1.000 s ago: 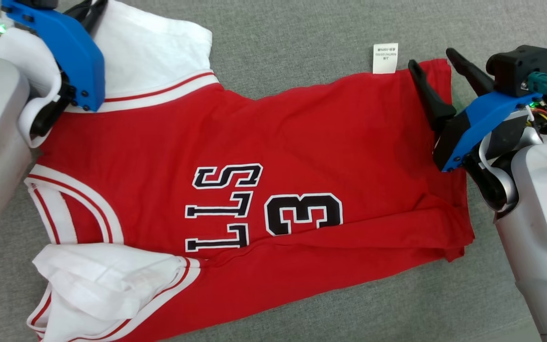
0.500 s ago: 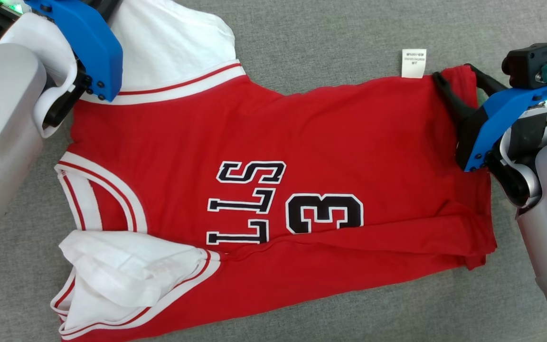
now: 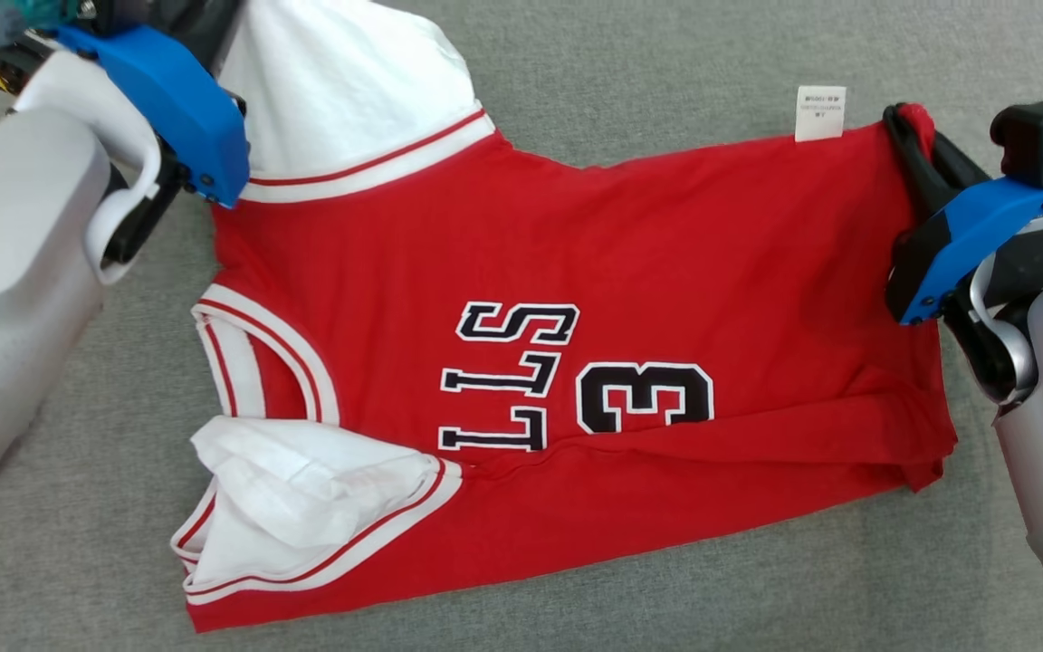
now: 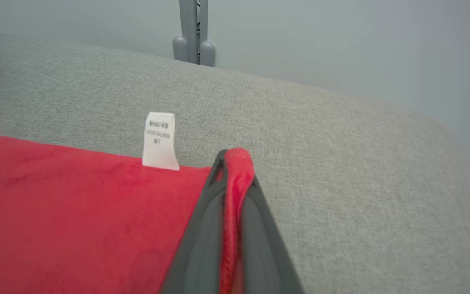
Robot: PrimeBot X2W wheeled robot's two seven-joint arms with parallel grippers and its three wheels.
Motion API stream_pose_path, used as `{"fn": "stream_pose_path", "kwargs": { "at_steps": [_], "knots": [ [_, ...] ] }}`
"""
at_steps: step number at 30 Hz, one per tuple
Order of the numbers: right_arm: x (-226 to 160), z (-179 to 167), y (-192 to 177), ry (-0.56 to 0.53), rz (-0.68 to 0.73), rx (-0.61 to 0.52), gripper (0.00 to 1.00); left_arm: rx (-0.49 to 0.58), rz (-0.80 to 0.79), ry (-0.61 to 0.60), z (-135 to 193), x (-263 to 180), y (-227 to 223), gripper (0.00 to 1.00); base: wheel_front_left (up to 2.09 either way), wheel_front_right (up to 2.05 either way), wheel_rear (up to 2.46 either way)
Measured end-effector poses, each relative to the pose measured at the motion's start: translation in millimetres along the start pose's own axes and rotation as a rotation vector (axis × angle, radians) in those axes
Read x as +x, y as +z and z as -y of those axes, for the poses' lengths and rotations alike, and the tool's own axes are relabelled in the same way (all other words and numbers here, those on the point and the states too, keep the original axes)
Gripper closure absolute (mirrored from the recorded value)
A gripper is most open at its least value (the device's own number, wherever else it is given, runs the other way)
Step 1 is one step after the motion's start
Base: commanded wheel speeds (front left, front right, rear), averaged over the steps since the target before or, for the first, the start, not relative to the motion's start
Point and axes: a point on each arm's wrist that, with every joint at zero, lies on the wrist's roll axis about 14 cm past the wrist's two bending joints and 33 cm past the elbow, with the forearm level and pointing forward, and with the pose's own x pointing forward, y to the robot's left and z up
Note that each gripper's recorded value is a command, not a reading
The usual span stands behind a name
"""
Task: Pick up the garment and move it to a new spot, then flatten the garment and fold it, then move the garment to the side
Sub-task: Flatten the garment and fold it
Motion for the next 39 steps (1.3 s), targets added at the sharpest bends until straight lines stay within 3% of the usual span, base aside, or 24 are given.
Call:
{"fn": "stream_pose_path", "kwargs": {
  "at_steps": [15,27,39],
  "knots": [
    [-22,-17,-1,0.037,0.076,-0.011,1.00,0.001,0.102,-0.041,57,-63,7,1.00,0.00,0.00,0.00],
    [-52,-23,-11,0.046,0.117,0.007,1.00,-0.063,0.085,-0.008,103,-129,-13,1.00,0.00,0.00,0.00],
    [-67,-25,-10,0.045,0.162,0.020,1.00,-0.138,0.049,0.073,114,-173,-30,1.00,0.00,0.00,0.00]
  ]
}}
